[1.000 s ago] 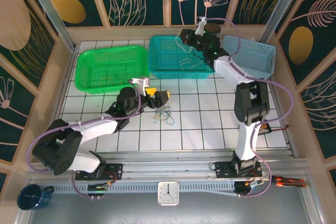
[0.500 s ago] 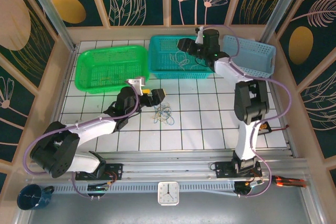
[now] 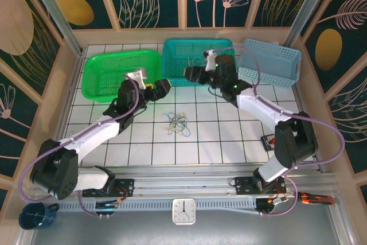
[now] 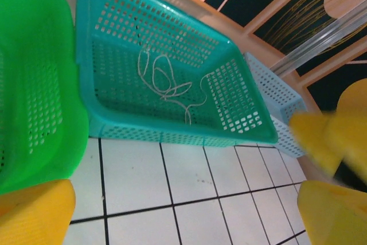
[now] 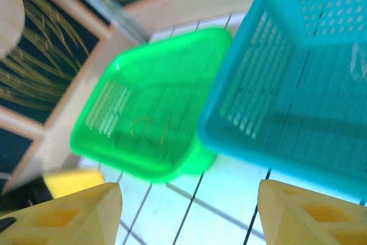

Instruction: Untangle the cables

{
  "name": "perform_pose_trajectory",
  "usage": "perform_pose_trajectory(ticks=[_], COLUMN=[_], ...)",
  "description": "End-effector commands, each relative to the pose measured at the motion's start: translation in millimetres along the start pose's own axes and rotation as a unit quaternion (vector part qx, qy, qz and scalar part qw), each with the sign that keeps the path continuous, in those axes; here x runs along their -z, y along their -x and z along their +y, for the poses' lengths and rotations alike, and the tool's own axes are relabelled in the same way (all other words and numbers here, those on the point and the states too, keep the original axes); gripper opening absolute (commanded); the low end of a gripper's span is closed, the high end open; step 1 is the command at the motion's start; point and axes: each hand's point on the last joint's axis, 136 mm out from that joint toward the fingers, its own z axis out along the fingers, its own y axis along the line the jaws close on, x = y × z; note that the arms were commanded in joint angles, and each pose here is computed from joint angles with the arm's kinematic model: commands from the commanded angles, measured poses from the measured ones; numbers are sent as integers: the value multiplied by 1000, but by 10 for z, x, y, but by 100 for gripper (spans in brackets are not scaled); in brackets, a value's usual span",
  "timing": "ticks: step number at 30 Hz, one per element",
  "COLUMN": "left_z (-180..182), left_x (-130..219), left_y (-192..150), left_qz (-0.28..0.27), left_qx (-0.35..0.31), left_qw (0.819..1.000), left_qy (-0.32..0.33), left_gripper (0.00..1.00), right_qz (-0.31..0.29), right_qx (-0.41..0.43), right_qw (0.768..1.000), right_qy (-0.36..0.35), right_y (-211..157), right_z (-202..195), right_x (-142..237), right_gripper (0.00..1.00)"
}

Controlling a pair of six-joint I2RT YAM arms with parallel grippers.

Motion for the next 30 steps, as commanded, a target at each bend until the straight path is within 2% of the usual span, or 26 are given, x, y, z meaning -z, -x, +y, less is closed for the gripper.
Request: perform_pose_trajectory(ticks=[1,8,14,22,30], left_z=[-92,-18,166,452,659], left_x=[27,23,-15,5,19], left_y=[128,199,-51,-395,-660], left_qz=[15,21,47,72,93], left_qx=[-21,-26,-5,17,35], left_qw=[1000,999,999,996,993], left_qy=[-1,10,17,41,58], left_gripper=[99,99,99,99,99], right_qz=[29,107,157,175,170], right_qx=[49,71,99,106,119], right_qw=[998,991,981,978,976], right_qy=[-25,-31,-50,-49,-70], right_y=[-336,-1123,-1573,-1808,-1781], right_z=[78,52,29,164,77], right_x=[41,60,45,8,-156], right_gripper=[64,64,63,60,59])
